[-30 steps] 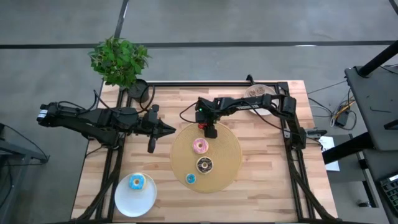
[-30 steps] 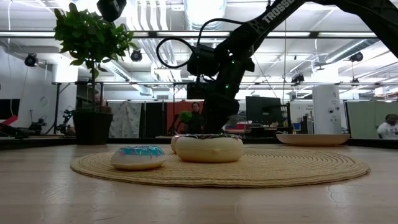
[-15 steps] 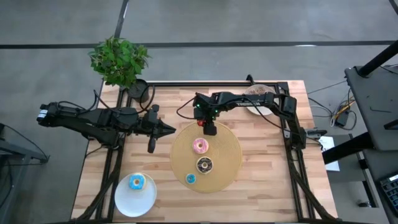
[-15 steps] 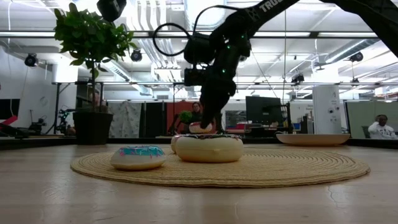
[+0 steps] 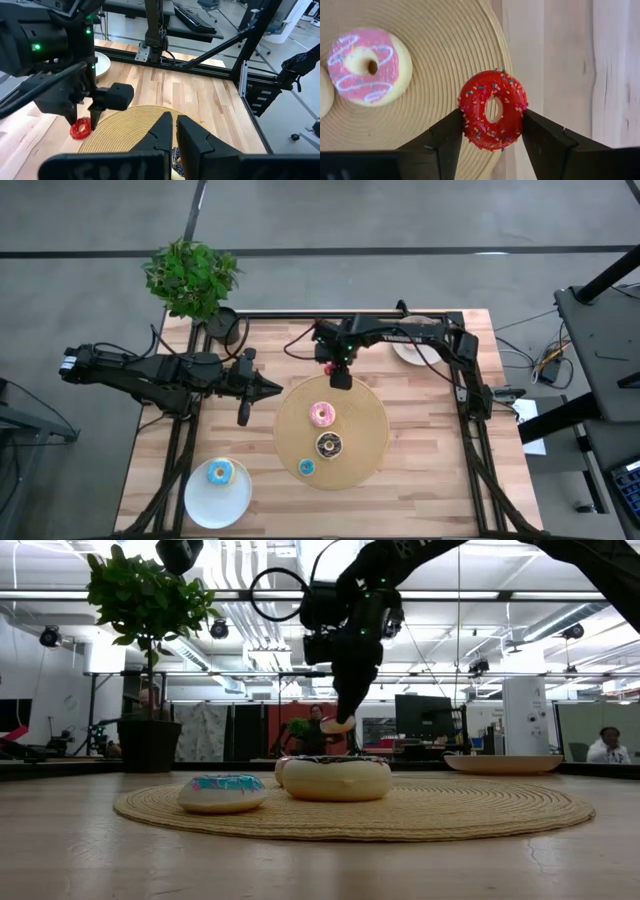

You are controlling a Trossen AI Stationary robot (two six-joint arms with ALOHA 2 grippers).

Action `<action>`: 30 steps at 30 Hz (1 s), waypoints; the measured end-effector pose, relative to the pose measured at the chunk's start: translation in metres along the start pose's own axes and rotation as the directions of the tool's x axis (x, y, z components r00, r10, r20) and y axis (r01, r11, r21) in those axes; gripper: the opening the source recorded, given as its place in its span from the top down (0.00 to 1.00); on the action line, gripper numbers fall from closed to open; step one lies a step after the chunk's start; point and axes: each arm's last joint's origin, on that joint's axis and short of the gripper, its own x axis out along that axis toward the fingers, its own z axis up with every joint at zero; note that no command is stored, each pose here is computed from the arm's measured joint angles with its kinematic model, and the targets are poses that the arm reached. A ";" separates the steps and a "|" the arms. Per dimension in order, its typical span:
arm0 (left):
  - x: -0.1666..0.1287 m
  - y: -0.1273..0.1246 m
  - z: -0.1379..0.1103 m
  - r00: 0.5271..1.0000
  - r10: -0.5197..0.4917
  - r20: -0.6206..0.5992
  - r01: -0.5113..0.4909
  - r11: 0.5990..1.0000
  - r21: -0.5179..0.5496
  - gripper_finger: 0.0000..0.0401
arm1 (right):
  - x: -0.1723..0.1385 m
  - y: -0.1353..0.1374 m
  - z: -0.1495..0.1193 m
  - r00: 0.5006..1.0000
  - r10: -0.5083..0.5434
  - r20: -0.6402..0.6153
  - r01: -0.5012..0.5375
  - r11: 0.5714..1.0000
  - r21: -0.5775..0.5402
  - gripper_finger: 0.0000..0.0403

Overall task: Pick & Place donuts
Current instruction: Put the small red donut on the gray plate

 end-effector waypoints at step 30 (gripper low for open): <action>0.000 0.000 0.001 1.000 -0.002 0.010 0.002 1.000 -0.006 1.00 | -0.095 -0.021 -0.068 0.986 -0.166 0.007 0.163 0.975 0.152 0.54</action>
